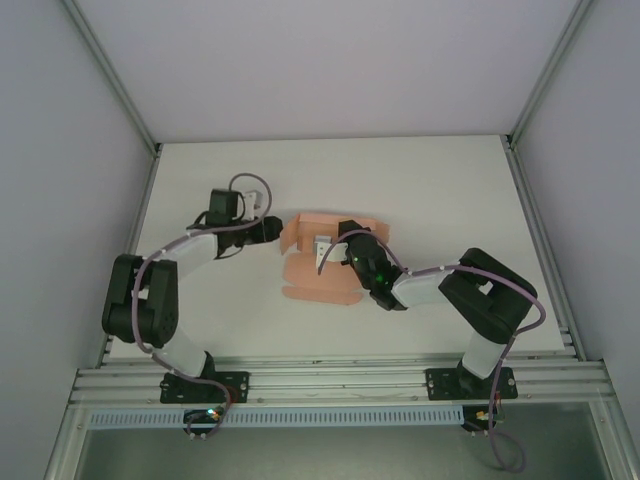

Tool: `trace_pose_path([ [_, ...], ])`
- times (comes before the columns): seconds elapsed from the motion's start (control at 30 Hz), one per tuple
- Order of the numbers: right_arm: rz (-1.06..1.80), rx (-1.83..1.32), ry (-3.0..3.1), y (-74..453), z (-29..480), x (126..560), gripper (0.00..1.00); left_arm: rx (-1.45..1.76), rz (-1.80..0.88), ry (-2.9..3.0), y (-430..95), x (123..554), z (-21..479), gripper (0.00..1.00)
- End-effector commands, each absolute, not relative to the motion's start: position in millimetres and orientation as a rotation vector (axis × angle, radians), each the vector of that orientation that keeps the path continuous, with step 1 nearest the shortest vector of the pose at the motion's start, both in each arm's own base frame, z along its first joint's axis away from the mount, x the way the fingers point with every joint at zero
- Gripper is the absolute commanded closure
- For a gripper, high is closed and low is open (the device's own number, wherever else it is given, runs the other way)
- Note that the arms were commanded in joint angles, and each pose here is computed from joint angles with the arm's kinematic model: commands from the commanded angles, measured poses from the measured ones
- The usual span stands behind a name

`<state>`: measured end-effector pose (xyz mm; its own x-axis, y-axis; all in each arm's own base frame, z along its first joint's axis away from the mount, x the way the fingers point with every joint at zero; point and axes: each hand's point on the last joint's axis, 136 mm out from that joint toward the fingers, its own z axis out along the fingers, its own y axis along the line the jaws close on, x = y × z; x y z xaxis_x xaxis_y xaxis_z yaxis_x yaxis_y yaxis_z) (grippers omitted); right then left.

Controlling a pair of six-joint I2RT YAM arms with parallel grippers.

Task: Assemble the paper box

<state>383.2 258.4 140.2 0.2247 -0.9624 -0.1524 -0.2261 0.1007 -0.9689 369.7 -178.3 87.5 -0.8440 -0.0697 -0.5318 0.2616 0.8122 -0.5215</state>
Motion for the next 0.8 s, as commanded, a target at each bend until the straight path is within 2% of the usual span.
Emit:
trace_pose_path([
  [0.0, -0.83, -1.312, 1.252, 255, 150, 383, 1.0, 0.278, -0.848, 2.396, -194, 352, 94, 0.4],
  [0.17, -0.845, -1.336, 1.241, 256, 144, 377, 1.0, 0.383, -0.828, 2.378, -211, 333, 87, 0.41],
  [0.43, -0.915, -1.378, 1.182, 257, 144, 359, 1.0, 0.411, -0.775, 2.304, -210, 330, 75, 0.41],
  [0.77, -1.01, -1.411, 1.156, 259, 123, 349, 1.0, 0.551, -0.78, 2.179, -224, 315, 82, 0.34],
])
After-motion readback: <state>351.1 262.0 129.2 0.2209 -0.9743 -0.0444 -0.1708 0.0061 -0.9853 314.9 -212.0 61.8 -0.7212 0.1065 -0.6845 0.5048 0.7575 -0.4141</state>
